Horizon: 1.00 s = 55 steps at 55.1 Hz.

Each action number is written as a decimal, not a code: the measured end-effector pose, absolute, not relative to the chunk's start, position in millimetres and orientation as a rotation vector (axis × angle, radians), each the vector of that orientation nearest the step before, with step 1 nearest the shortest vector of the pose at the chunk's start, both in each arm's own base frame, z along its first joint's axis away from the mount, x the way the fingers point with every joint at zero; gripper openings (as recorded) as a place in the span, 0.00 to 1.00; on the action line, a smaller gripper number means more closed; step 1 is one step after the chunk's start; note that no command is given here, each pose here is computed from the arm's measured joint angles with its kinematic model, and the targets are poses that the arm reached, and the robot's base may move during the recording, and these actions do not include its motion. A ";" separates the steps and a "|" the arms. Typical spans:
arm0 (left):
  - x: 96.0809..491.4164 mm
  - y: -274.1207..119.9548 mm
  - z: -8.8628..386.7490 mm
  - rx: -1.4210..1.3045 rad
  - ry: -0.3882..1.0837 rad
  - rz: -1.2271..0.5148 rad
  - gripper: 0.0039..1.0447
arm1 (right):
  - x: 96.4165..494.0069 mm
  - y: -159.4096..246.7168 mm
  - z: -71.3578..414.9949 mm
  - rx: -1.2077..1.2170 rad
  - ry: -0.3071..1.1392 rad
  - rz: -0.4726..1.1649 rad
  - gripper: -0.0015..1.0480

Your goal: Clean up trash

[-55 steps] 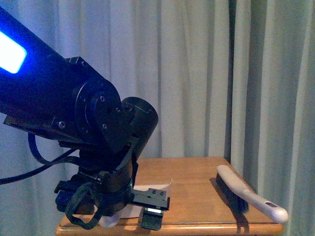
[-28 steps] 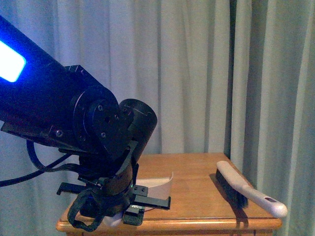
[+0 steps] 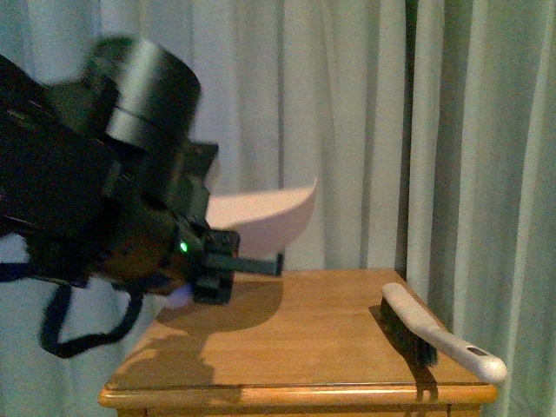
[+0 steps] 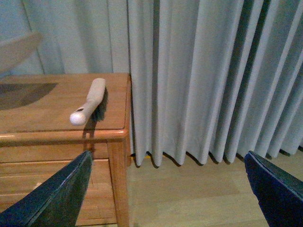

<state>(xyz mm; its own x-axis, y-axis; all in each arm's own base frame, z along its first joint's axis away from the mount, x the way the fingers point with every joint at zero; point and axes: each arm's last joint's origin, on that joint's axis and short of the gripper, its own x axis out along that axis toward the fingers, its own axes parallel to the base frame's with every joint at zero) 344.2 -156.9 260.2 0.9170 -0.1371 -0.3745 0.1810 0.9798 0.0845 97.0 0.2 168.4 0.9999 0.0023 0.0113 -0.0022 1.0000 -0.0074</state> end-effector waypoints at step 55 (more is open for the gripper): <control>98.0 10.9 295.4 0.035 -0.232 -0.181 0.25 | 97.0 0.2 168.4 -0.007 -0.011 0.002 0.93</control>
